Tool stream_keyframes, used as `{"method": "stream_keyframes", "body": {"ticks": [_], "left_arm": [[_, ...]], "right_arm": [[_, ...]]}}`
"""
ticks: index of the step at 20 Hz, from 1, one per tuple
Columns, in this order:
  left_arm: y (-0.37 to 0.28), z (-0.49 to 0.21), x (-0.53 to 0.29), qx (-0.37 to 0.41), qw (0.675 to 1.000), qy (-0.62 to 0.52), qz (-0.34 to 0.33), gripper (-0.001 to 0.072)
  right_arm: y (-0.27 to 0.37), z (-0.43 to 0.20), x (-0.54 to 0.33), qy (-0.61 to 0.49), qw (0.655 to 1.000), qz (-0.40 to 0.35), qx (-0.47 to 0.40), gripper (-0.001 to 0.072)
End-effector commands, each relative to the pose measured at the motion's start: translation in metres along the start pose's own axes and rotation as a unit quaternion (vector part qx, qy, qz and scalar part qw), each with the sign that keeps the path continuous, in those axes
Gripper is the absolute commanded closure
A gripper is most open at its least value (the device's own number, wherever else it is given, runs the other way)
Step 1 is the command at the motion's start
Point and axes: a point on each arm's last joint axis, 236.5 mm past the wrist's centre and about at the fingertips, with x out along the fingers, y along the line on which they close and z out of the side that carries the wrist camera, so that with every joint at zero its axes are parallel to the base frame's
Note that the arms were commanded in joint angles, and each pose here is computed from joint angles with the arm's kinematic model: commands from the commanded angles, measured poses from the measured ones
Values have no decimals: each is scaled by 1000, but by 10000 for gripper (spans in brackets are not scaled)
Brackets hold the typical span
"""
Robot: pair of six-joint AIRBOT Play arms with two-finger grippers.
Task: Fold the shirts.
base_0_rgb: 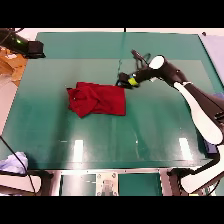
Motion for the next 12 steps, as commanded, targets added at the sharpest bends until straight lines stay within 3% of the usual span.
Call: {"method": "stream_keyframes", "body": {"ticks": [1,5,8,9,10,12], "left_arm": [[2,-1,0,-1,1000,2,2,687],[3,-1,0,-1,1000,1,2,687],[3,-1,0,-1,1000,1,2,688],[3,-1,0,-1,1000,2,2,687],[3,-1,0,-1,1000,2,2,688],[3,-1,0,-1,1000,2,3,688]], "right_arm": [[-73,-43,7,49,994,-39,87,69],[-38,-76,53,92,990,48,94,69],[16,-71,73,65,988,113,81,73],[33,-67,74,57,987,131,72,186],[48,-61,70,51,986,145,57,661],[81,-42,47,34,984,174,22,695]]}}
